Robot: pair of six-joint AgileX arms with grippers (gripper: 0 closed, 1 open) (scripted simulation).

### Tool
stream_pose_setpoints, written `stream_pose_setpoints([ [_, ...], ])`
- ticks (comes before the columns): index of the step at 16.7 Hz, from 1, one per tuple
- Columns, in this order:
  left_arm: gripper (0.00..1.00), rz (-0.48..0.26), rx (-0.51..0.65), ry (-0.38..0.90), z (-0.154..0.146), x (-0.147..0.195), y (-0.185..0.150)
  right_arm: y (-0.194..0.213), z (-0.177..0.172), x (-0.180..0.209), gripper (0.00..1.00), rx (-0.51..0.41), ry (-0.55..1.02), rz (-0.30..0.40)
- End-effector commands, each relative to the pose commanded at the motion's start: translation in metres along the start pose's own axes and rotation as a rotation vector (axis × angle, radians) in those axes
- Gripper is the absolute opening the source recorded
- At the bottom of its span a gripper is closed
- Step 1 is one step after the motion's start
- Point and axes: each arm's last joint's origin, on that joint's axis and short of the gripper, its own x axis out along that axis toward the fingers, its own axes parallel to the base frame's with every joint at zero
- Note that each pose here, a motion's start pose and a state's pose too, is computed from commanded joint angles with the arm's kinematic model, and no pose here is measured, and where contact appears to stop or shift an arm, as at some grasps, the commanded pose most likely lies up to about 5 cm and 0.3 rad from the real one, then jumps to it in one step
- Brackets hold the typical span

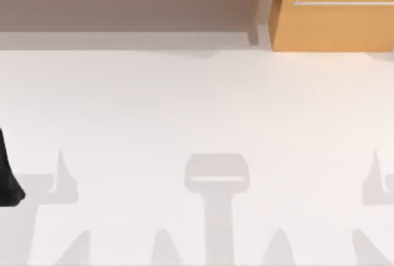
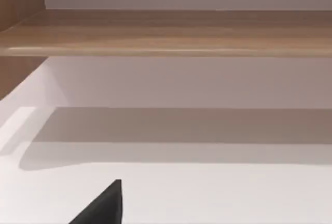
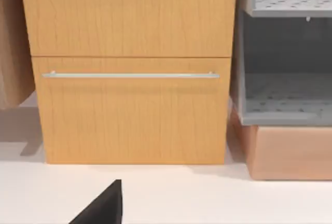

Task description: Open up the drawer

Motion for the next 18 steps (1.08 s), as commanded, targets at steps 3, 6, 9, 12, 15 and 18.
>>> stream_pose_setpoints([
  [3, 1.00, 0.000, 0.000, 0.000, 0.000, 0.000, 0.000, -0.001, 0.005, 0.000, 1.00, 0.000, -0.012, -0.007],
  [6, 1.00, 0.000, 0.000, 0.000, 0.000, 0.000, 0.000, -0.009, 0.029, 0.002, 1.00, -0.005, -0.055, -0.036],
  [9, 1.00, 0.000, 0.000, 0.000, 0.000, 0.000, 0.000, -0.017, 0.057, 0.013, 1.00, -0.007, -0.042, -0.034],
  [12, 1.00, 0.000, 0.000, 0.000, 0.000, 0.000, 0.000, -0.024, 0.067, 0.034, 1.00, 0.006, 0.028, 0.017],
  [15, 1.00, 0.000, 0.000, 0.000, 0.000, 0.000, 0.000, -0.037, 0.088, 0.054, 1.00, 0.008, 0.025, 0.038],
  [18, 1.00, 0.000, 0.000, 0.000, 0.000, 0.000, 0.000, -0.054, 0.102, 0.067, 1.00, 0.005, 0.014, 0.017],
])
